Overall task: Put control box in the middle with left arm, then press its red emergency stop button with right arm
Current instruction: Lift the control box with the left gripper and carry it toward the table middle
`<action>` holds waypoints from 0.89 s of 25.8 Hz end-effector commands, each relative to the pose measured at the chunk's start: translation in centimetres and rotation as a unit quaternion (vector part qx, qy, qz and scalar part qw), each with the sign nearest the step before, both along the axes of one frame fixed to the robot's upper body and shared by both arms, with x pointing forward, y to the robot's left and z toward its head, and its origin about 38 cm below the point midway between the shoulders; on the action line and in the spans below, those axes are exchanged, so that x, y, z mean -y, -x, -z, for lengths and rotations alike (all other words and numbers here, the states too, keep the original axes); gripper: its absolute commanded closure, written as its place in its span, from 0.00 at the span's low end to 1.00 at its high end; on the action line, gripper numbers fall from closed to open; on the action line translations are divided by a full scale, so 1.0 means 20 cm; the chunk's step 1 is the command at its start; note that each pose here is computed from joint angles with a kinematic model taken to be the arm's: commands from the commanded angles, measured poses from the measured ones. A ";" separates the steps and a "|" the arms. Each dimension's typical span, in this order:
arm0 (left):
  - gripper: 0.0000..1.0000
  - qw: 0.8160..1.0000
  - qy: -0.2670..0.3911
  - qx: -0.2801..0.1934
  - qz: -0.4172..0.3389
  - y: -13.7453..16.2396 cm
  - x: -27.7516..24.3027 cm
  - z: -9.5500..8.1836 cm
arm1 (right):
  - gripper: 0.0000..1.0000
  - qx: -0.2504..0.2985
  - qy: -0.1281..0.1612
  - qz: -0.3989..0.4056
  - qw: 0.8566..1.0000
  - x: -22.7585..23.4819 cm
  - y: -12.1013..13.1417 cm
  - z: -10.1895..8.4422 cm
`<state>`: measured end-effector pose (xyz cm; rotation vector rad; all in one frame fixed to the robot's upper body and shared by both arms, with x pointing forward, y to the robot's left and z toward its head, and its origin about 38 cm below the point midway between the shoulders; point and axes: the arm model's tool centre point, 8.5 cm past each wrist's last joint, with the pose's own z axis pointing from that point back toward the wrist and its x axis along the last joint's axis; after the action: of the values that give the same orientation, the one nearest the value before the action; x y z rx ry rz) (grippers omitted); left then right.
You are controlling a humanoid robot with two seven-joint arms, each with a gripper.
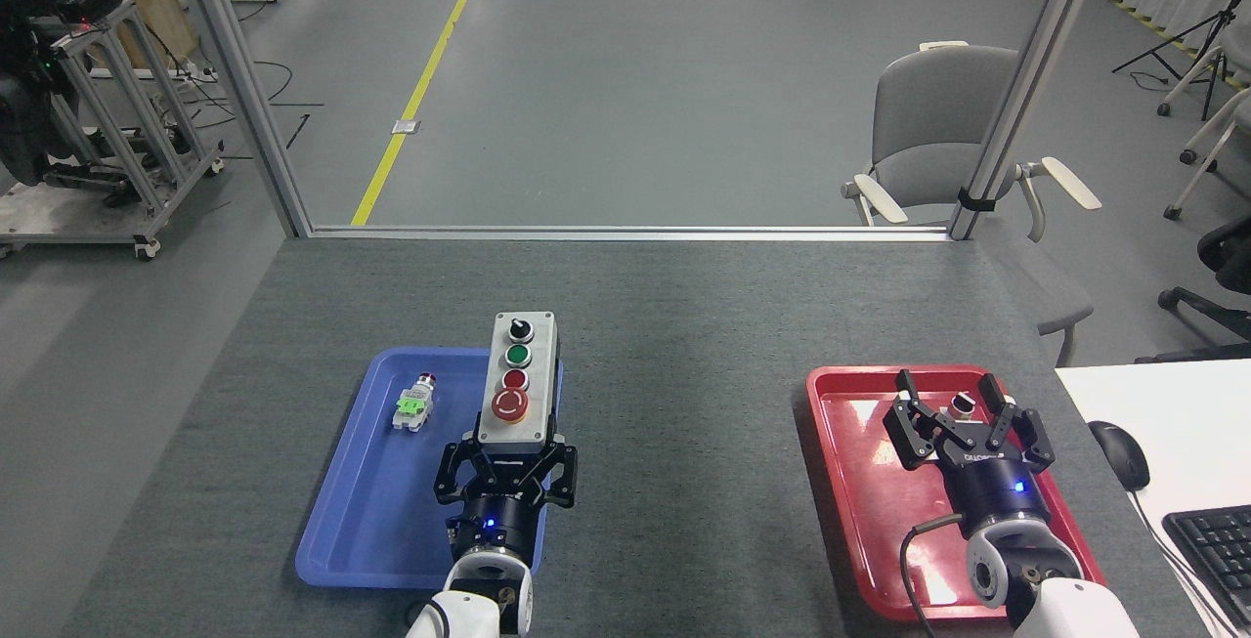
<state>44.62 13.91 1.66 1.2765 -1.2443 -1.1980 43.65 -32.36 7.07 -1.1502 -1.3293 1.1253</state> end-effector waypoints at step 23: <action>1.00 0.997 -0.008 -0.067 0.039 0.24 0.61 0.03 | 0.01 0.014 0.014 0.008 1.000 0.06 -0.05 -0.09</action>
<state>40.34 2.13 1.75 1.1527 -1.2056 -1.2924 44.57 -33.44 8.73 -1.1937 -1.3307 1.1233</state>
